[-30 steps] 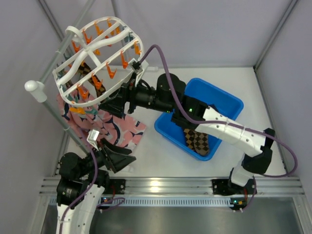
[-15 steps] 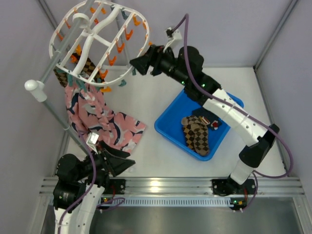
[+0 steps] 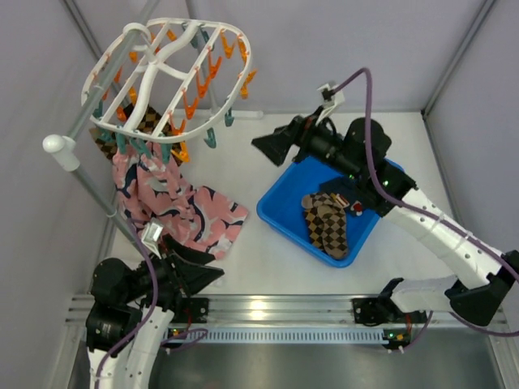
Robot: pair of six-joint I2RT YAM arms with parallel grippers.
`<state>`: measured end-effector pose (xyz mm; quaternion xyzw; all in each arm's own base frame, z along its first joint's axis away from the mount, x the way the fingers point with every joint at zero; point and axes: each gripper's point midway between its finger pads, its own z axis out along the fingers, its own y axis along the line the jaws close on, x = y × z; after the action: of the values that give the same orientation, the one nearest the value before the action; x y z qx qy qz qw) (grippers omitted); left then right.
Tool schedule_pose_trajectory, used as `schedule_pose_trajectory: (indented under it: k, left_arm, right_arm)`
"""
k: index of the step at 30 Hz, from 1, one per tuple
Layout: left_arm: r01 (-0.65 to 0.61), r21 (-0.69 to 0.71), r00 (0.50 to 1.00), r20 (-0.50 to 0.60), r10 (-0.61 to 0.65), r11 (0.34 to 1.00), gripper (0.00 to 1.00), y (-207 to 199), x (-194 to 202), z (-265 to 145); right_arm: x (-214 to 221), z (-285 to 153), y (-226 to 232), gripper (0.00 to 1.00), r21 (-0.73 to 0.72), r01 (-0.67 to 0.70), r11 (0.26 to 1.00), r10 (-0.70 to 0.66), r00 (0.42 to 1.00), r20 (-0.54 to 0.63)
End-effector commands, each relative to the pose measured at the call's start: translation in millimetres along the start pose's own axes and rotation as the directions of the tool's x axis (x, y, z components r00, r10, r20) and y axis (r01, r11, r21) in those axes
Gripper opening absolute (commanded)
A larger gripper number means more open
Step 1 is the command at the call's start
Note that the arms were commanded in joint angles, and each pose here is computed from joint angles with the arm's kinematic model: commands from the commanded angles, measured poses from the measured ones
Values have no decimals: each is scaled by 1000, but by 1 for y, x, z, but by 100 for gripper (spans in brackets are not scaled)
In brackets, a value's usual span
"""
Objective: Remove the socks clipped to the hanger
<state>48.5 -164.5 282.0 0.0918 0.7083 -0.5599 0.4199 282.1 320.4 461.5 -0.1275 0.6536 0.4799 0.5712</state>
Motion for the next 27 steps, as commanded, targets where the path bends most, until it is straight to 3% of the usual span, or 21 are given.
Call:
schedule_pose_trajectory:
  k: [1, 5, 9, 11, 15, 21, 27]
  left_arm:
    - [-66, 24, 998, 14, 66, 998, 99, -12, -4, -5]
    - [-203, 86, 976, 99, 195, 975, 98, -63, -20, -27]
    - [-392, 62, 863, 370, 343, 918, 99, -146, -56, -80]
    - [-412, 10, 805, 473, 359, 911, 99, -163, -73, -97]
    - [-429, -19, 740, 566, 363, 903, 99, -188, -86, -119]
    - [-399, -23, 760, 552, 344, 917, 99, -176, -86, -111]
    - [-391, -11, 781, 525, 339, 920, 99, -167, -79, -105]
  right_arm:
    - [41, -6, 54, 100, -208, 5, 978, -13, 999, -38]
    - [104, 3, 84, 99, -294, 18, 956, -64, 987, -146]
    - [158, 25, 71, 100, -268, 7, 963, -62, 978, -200]
    - [175, 34, 63, 100, -262, -13, 965, -35, 984, -176]
    - [246, 64, 40, 100, -224, -61, 973, 8, 973, -230]
    - [318, 107, 43, 99, -244, -91, 965, 20, 960, -279]
    - [335, 140, 53, 99, -281, -122, 952, 45, 962, -268]
